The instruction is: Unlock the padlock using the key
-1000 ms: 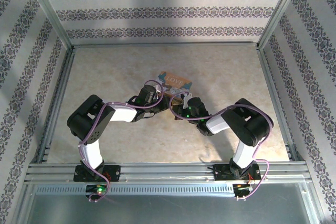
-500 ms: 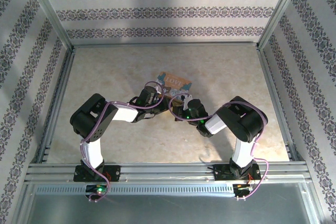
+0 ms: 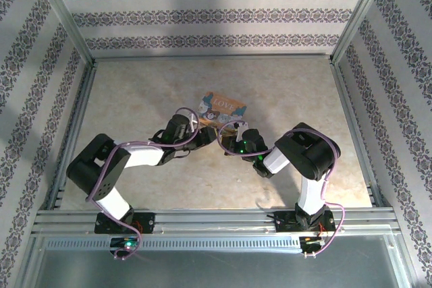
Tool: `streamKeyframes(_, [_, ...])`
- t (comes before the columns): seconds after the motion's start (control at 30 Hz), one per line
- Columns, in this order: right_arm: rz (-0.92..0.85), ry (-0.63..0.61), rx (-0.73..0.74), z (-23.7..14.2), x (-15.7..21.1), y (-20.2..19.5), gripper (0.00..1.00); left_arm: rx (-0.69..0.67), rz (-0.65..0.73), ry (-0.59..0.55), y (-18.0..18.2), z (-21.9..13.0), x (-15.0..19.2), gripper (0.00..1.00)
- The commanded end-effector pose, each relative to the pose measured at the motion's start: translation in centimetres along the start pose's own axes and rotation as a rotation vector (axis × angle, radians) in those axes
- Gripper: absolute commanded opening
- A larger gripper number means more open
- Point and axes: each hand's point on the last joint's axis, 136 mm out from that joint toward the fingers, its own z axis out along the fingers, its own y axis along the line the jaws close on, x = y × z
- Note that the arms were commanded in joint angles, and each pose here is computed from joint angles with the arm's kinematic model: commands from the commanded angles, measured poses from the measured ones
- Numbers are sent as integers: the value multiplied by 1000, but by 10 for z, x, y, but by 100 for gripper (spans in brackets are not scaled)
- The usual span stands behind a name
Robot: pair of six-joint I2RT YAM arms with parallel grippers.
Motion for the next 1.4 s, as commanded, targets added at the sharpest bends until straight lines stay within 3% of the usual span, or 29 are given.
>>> streamKeyframes(0.0, [19,17,11,-4,10,-3,0,-4,-6,-64,7,-21,-14,59])
streamKeyframes(0.5, [101,75,42,-13,18,16,0,34,-85,-209,34,-83,-32,62])
streamKeyframes(1.0, [377,127,-13,-15,23,42,0,150,-189,-197,24,-80,-27,57])
streamKeyframes(1.37, [438,119,-41,-17,13,58,0,195,-192,-154,13,-58,-18,54])
